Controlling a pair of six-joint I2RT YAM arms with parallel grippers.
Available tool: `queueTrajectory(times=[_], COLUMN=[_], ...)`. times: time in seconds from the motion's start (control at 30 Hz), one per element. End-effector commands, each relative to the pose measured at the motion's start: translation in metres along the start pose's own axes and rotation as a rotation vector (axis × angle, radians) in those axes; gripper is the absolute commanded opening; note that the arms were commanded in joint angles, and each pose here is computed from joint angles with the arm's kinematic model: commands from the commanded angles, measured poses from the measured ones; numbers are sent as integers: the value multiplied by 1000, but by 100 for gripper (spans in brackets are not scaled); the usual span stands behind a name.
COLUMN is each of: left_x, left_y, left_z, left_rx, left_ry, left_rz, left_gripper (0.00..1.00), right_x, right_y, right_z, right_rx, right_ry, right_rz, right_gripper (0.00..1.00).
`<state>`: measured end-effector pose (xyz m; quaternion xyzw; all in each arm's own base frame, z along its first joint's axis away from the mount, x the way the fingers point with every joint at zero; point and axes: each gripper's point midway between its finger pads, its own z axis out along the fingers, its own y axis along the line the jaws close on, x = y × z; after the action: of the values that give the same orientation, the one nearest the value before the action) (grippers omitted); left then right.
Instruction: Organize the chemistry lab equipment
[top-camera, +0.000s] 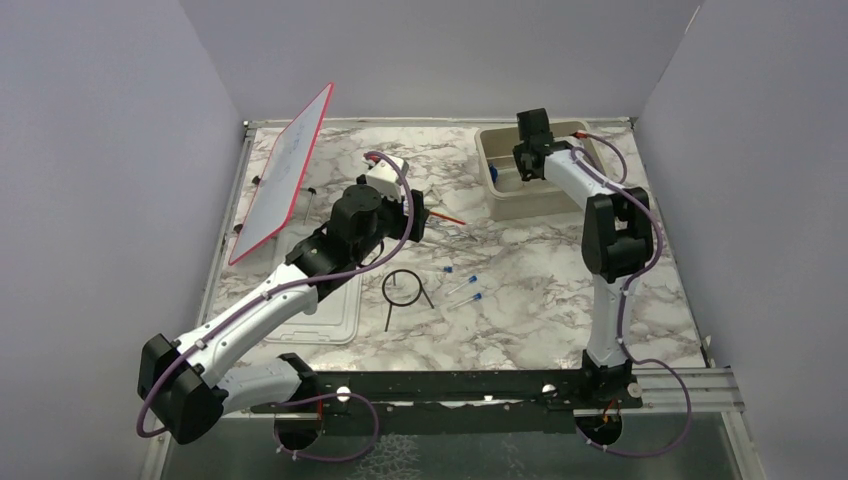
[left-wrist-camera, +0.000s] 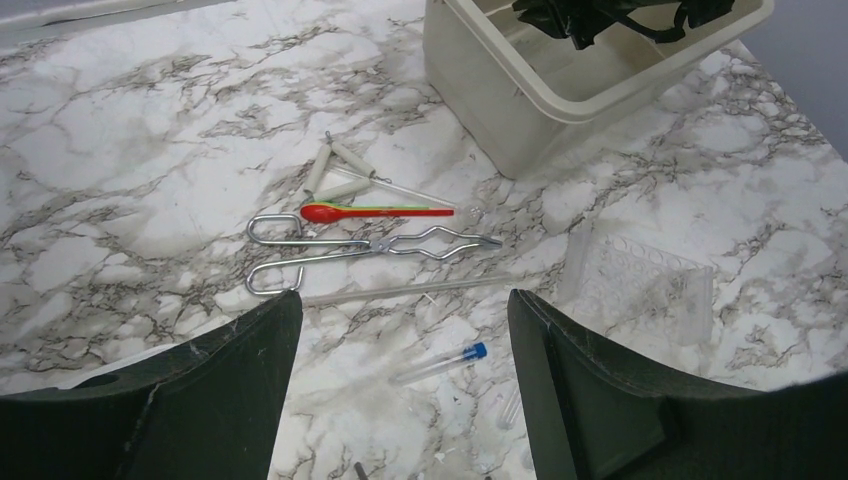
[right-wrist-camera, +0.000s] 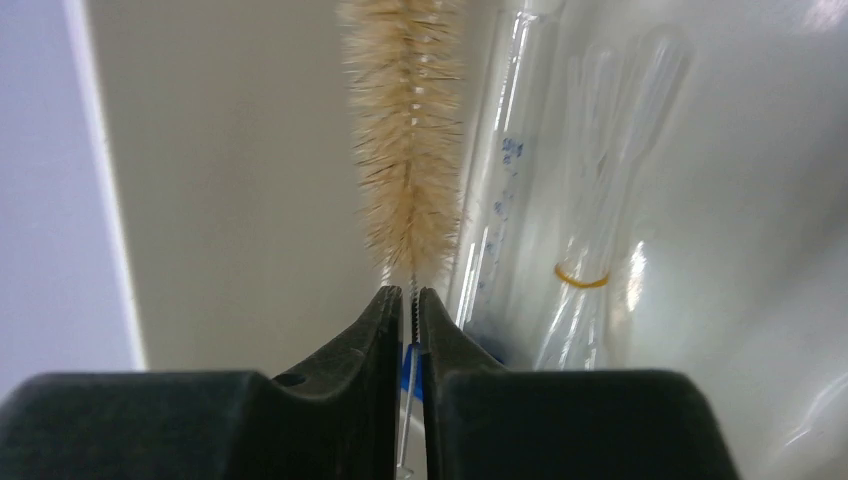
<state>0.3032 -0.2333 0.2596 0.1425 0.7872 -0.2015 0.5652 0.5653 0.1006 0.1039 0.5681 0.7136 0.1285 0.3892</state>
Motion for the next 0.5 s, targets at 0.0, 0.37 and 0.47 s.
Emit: queueTrajectory(times=[0.0,0.37,0.47], left_x=[5,0,-5], left_y=[7,6,7], left_z=[4,2,-1], left_rx=[-27,-19,-24], left_ry=[6,0,-17], left_rz=[14,-24,-36], left_gripper=[78,78,78], right_x=[-16,-50,-56], right_y=[1,40,55], right_z=[11,-50,-78], right_rx=[13,-173,-278], right_ry=[-67,-98,-85], right_rz=[34,-91,-213], right_gripper=[25,39,40])
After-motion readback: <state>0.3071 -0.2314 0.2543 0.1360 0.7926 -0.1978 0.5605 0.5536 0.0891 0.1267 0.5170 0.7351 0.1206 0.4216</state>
